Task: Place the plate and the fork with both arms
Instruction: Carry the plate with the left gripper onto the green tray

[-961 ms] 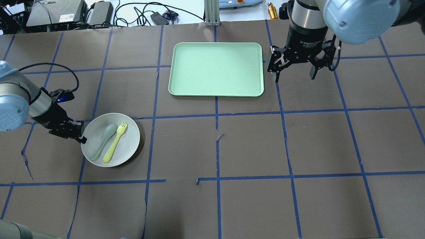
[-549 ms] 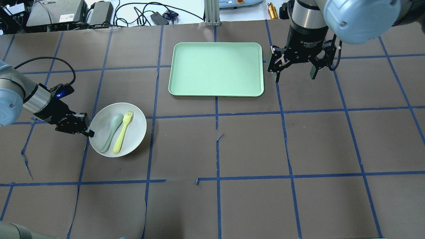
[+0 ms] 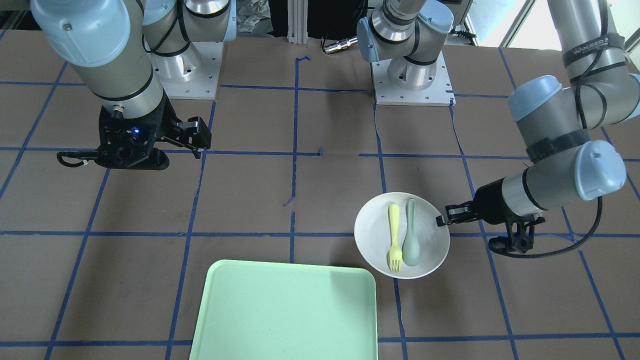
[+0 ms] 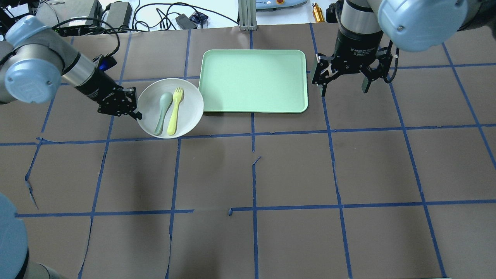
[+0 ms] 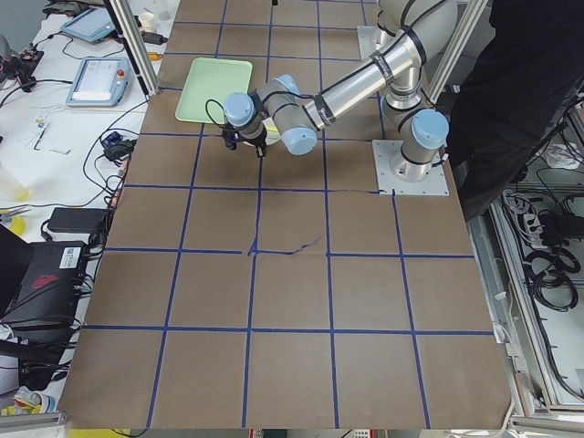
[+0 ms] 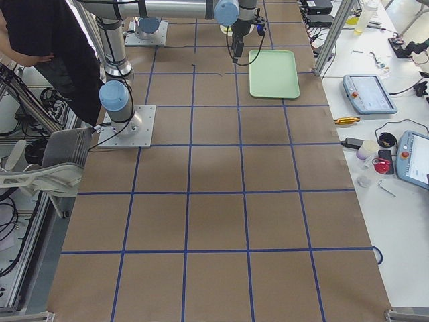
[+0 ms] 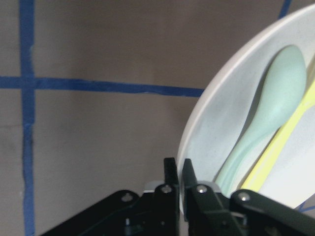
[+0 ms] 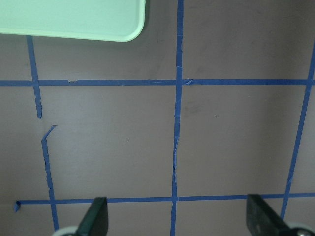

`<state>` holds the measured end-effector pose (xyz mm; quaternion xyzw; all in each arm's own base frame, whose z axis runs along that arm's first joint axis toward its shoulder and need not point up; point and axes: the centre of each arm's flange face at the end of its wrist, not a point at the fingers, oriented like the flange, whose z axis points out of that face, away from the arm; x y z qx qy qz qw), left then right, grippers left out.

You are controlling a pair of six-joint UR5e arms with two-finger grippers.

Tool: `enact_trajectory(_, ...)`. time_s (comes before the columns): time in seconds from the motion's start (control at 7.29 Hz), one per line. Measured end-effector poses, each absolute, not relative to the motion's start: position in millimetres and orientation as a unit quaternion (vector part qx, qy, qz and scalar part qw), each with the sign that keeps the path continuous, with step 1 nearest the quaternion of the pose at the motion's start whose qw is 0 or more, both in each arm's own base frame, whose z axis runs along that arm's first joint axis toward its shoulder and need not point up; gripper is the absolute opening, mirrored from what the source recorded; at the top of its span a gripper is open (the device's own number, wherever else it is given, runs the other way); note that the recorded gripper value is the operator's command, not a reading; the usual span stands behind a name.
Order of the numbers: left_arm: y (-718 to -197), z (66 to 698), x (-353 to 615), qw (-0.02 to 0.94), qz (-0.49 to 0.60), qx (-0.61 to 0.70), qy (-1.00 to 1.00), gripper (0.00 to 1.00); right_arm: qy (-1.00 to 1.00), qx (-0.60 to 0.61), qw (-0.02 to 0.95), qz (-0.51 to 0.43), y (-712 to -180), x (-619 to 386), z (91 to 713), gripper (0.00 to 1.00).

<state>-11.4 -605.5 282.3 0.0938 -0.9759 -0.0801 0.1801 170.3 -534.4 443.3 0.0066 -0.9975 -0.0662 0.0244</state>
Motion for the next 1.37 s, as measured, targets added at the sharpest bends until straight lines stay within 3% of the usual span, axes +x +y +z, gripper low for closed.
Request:
enact_trajectory(0.55, -699.0, 255.0, -151.8, 0.197, -0.068, 0.107, -0.972, 0.00, -0.997, 0.007, 0.023, -0.072, -537.2, 170.8, 436.5, 1.00)
enact_trajectory(1.24, -729.9, 189.7, -232.1, 0.199, -0.055, 0.101, -0.973, 0.02, -0.997, 0.005, 0.023, -0.076, -542.0, 171.4, 428.5, 1.00)
enact_trajectory(1.37, -729.5, 183.4, -240.8, 0.199, -0.053, 0.093, -0.974, 0.93, -0.997, 0.003, 0.022, -0.069, -546.2, 171.8, 426.5, 1.00)
